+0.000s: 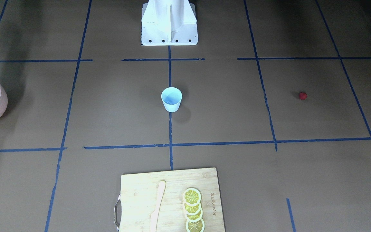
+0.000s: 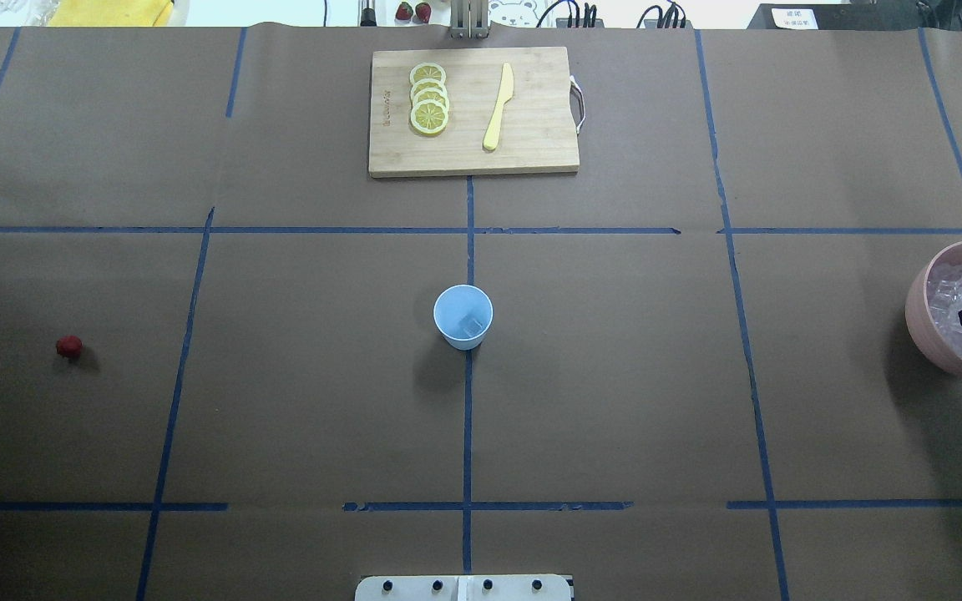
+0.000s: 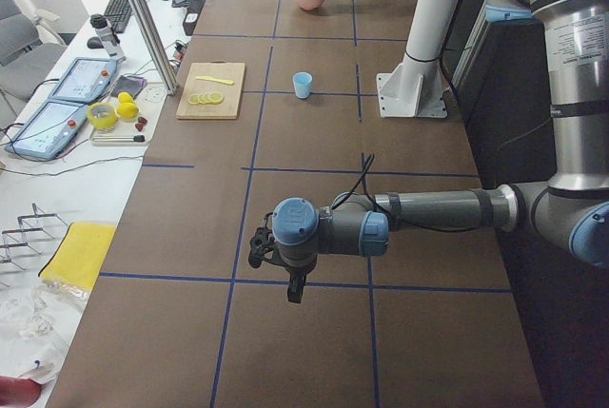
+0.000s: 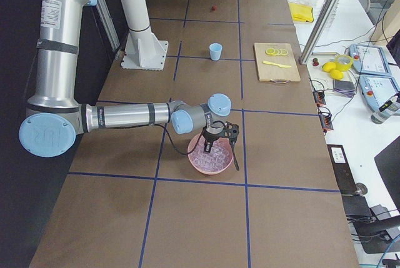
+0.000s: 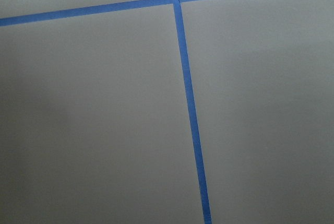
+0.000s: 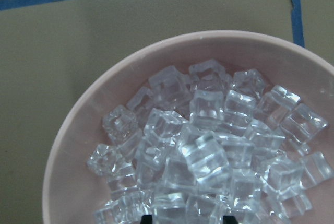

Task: Put ice and strawberries in cup
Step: 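Grasp another ice cube in the pink bowl with the right gripper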

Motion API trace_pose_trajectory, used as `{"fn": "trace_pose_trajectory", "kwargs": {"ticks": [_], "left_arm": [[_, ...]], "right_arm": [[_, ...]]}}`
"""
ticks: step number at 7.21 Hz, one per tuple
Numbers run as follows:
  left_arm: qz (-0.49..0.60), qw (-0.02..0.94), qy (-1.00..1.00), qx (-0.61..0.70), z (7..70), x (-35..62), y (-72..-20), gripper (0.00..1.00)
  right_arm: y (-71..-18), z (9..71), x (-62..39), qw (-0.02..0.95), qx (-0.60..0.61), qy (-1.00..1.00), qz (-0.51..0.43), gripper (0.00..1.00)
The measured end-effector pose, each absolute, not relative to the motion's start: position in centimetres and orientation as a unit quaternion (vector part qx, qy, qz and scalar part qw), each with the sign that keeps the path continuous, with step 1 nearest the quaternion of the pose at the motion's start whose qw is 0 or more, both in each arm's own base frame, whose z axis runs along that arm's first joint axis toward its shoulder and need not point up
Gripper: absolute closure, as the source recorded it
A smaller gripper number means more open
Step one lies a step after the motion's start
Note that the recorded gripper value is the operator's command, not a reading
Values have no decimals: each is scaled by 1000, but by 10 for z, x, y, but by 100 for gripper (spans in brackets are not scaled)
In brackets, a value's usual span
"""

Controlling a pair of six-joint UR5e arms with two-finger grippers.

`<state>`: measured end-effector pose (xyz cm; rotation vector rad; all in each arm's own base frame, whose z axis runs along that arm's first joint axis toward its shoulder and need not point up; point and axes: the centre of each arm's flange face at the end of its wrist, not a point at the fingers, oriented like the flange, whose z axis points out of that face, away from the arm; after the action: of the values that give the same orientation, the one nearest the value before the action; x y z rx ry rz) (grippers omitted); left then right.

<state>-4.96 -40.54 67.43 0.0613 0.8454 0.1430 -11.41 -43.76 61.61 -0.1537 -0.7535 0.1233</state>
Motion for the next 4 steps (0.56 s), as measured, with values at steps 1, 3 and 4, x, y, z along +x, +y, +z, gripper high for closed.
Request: {"fn": "trace_pose_trajectory", "kwargs": {"ticks": [1, 3, 4], "left_arm": [[69, 909, 410, 30, 674, -50, -405, 0], [69, 909, 410, 29, 675, -50, -405, 0], [69, 909, 410, 29, 675, -50, -405, 0]], "right_arm": [[-438, 616, -114, 925, -75, -367, 60, 44], [-438, 616, -114, 925, -75, -367, 59, 43], [-438, 616, -115, 925, -75, -368, 59, 47]]}}
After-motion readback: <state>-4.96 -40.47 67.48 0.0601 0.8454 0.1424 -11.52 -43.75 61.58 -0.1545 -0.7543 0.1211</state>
